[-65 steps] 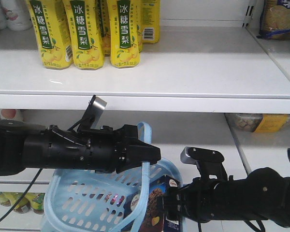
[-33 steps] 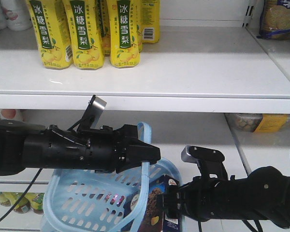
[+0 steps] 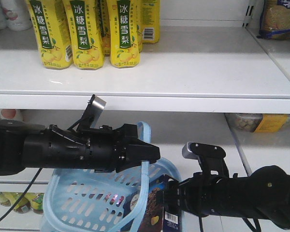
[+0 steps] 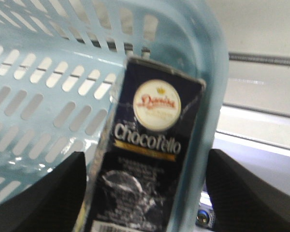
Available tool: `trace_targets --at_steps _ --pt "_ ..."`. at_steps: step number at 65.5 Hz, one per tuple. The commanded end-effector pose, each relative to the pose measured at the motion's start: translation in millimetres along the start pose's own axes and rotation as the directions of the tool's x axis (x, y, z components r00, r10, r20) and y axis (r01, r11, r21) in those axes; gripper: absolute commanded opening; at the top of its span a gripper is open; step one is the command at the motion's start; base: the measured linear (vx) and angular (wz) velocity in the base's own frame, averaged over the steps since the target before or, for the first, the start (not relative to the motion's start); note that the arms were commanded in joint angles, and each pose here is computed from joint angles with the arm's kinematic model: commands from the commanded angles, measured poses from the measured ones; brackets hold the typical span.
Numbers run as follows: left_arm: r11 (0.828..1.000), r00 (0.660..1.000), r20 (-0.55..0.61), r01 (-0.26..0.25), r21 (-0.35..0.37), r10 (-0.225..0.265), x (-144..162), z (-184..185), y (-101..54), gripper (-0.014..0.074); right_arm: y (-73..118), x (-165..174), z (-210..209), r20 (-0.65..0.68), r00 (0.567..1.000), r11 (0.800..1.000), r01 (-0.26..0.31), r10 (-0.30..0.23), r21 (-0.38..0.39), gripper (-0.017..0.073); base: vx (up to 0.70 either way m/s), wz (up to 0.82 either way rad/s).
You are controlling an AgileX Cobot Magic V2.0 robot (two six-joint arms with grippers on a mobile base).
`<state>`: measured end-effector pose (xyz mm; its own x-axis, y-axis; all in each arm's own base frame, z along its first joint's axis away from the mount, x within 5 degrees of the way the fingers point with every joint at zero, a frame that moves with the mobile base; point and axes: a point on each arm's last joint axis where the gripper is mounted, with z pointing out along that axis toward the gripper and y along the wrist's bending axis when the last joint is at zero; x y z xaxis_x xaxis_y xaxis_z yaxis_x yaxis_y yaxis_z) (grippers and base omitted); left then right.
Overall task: Left arm holds basket, right arm returns cookies
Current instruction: 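Reach the right gripper toward the Chocofello box inside the basket, then close the right gripper on the top of the Chocofello box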
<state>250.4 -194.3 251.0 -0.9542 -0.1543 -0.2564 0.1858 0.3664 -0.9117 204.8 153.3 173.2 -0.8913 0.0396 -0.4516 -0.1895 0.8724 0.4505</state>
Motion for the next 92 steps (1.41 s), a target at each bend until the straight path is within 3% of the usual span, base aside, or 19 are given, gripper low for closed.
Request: trace_targets --at_steps 1,29,65,92 --pt "0.994 0.996 0.080 -0.055 0.090 0.048 -10 -9 -25.5 -0.0003 10.1 -16 -17 0.117 0.993 0.999 0.028 -0.024 -0.028 0.0479 0.00 0.00" --pt "0.994 0.996 0.080 -0.055 0.090 0.048 -10 -9 -25.5 -0.0003 13.2 -16 -22 0.113 0.993 0.998 0.025 -0.019 -0.054 0.0479 0.00 0.00" --pt "0.994 0.996 0.080 -0.055 0.090 0.048 -10 -9 -25.5 -0.0003 8.2 -8 -2 0.025 0.999 0.999 -0.029 0.030 -0.037 0.0478 0.00 0.00" --pt "0.994 0.996 0.080 -0.055 0.090 0.048 -10 -9 -25.5 -0.0003 15.1 -4 -3 -0.025 0.999 0.993 -0.026 0.024 -0.112 0.0478 0.00 0.00"
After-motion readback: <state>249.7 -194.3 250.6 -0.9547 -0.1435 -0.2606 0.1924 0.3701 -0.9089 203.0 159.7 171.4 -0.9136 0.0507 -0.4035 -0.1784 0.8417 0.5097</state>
